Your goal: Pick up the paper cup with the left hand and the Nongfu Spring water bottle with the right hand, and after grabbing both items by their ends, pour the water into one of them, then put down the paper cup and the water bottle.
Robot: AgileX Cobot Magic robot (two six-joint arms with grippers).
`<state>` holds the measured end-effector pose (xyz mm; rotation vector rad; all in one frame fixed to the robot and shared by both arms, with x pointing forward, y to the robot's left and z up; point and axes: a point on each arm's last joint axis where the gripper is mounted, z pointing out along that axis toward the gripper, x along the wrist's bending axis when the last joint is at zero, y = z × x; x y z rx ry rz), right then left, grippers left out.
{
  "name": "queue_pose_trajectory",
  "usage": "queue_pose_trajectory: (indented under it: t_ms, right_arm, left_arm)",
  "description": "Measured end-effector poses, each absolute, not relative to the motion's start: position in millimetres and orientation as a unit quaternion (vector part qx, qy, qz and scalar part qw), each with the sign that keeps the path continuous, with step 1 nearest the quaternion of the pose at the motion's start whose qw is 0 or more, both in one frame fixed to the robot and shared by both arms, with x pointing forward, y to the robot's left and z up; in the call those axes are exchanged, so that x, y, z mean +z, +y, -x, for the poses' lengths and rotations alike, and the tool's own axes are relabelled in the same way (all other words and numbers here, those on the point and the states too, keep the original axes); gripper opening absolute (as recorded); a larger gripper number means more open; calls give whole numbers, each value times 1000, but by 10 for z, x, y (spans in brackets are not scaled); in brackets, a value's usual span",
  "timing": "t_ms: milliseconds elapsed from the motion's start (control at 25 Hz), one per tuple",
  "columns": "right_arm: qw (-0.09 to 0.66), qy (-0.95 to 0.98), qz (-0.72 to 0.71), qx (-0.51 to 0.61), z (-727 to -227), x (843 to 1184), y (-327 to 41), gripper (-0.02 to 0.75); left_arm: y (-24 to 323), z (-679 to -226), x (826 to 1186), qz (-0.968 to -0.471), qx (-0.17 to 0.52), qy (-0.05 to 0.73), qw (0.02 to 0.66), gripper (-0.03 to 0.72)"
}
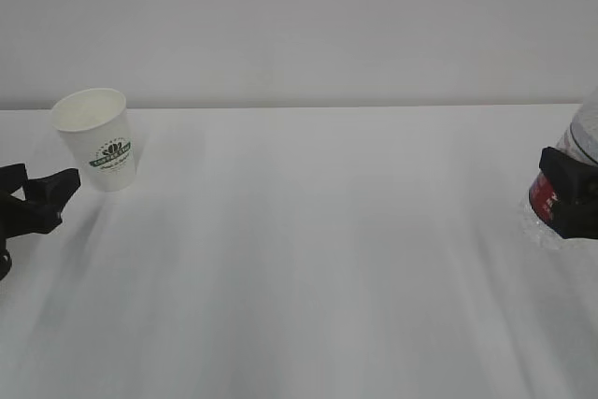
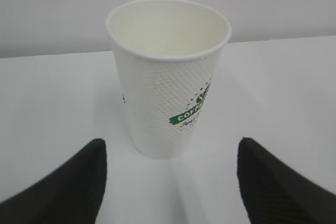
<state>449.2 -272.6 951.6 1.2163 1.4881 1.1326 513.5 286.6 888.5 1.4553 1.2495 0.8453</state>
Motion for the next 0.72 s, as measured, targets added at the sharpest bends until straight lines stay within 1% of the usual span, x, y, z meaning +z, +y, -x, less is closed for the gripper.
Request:
queue_pose_trajectory:
  t_ms: [280,480,720]
  right_arm:
    - [440,599,-490,456,-4492,9516,-2726,475]
    - [440,599,-490,456,-4492,9516,-2726,475]
    - [440,599,-489,456,-4492,9518,-2726,475]
  left_arm:
    - [2867,-5263,8941,-613,371,491,496,617]
    - [2873,-5356,8887,-620,365,496,486,622]
    - [2871,-5372,8736,-625,353,505,480,623]
